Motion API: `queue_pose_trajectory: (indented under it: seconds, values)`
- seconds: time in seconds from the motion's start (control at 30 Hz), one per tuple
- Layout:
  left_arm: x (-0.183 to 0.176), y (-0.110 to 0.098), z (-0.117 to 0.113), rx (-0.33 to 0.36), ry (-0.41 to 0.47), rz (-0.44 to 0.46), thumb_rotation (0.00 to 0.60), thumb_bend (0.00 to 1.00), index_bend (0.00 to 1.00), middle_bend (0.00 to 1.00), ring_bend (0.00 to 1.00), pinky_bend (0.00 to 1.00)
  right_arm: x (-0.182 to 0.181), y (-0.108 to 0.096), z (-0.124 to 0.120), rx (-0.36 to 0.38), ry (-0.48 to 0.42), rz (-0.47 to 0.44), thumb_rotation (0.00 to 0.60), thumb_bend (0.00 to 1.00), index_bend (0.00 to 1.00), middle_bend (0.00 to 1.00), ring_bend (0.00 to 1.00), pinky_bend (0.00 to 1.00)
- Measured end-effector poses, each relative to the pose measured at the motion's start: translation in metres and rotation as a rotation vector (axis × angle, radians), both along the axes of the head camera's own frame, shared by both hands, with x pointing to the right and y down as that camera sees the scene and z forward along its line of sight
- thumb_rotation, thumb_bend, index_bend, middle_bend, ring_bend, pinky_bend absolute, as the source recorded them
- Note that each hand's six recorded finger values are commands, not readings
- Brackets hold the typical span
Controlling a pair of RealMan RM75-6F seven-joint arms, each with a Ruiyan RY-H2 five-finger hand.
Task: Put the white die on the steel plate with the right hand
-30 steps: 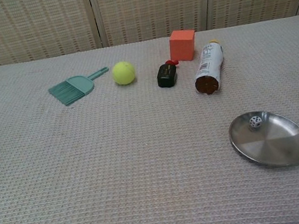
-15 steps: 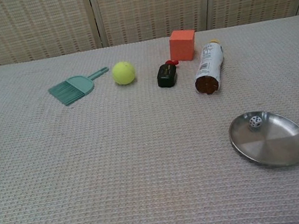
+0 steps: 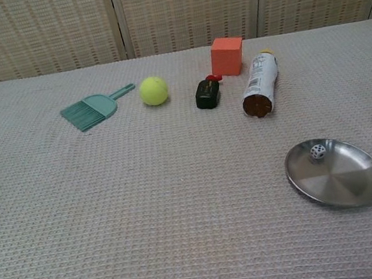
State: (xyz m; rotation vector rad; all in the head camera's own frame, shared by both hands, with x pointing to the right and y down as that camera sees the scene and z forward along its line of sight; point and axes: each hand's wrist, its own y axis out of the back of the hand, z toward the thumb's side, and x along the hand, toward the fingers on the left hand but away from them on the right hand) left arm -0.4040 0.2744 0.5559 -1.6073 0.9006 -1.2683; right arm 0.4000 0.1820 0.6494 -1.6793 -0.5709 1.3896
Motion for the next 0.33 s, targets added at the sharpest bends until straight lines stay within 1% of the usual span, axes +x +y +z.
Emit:
queue_pose_trajectory:
  seconds: [0.1, 0.17, 0.23, 0.27, 0.33]
  values:
    - [0.002, 0.0, -0.001, 0.005, 0.003, 0.008, 0.6, 0.39, 0.36, 0.5, 0.43, 0.56, -0.005, 0.009, -0.023, 0.041, -0.011, 0.047, 0.6, 0.01, 0.0, 0.0, 0.0, 0.14]
    - [0.003, 0.001, -0.002, 0.011, 0.004, 0.015, 0.6, 0.39, 0.36, 0.5, 0.43, 0.56, -0.007, 0.013, -0.039, 0.099, 0.002, 0.057, 0.6, 0.01, 0.0, 0.0, 0.0, 0.11]
    - [0.004, 0.001, -0.002, 0.014, 0.006, 0.019, 0.6, 0.39, 0.36, 0.5, 0.43, 0.56, -0.003, 0.018, -0.052, 0.164, 0.045, 0.055, 0.6, 0.01, 0.0, 0.0, 0.0, 0.11]
    - [0.004, 0.001, -0.002, 0.014, 0.005, 0.019, 0.6, 0.39, 0.36, 0.5, 0.43, 0.56, 0.0, 0.021, -0.057, 0.183, 0.066, 0.055, 0.6, 0.01, 0.0, 0.0, 0.0, 0.11]
    - [0.004, 0.001, -0.001, 0.015, 0.002, 0.019, 0.6, 0.39, 0.36, 0.5, 0.43, 0.56, 0.006, 0.028, -0.061, 0.195, 0.095, 0.061, 0.6, 0.01, 0.0, 0.0, 0.0, 0.11]
